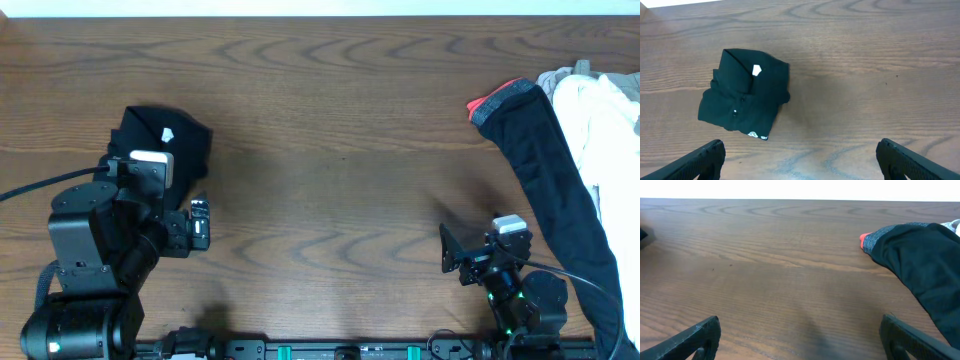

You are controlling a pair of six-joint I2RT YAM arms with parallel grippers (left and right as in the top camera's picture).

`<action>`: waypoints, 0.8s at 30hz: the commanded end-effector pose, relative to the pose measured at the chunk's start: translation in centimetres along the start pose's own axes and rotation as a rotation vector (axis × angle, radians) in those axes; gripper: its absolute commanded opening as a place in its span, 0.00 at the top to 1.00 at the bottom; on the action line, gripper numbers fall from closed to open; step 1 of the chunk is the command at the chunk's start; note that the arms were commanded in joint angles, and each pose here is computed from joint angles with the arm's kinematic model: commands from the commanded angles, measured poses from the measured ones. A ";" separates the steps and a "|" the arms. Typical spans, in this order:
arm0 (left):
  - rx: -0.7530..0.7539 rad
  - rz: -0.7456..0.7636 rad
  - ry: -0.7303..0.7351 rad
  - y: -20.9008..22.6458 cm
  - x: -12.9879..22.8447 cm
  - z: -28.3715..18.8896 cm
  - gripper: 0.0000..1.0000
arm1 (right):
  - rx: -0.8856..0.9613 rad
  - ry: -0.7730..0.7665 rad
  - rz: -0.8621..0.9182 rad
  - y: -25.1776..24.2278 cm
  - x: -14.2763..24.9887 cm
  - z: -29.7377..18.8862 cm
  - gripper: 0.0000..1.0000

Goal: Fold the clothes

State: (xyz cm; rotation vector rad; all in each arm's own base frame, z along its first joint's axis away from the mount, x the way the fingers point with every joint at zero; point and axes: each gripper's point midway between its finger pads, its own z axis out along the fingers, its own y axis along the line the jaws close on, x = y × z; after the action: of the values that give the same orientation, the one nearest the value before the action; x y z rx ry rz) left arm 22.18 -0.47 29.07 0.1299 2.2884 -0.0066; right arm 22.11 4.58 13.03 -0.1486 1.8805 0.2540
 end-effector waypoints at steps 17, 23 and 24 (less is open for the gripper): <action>-0.003 -0.001 -0.016 0.0 -0.5 -0.4 0.02 | 0.009 -0.006 -0.008 -0.3 0.0 0.0 0.01; -0.003 -0.001 -0.016 0.0 -0.5 -0.4 0.02 | 0.009 -0.007 -0.008 -0.3 0.0 0.0 0.01; -0.003 -0.001 -0.016 0.0 -0.5 -0.4 0.02 | 0.009 -0.006 -0.008 -0.3 0.0 0.0 0.01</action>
State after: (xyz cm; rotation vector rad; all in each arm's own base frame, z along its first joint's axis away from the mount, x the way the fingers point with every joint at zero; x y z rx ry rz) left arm 22.18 -0.47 29.08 0.1299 2.2880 -0.0066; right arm 22.10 4.58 13.03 -0.1489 1.8804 0.2543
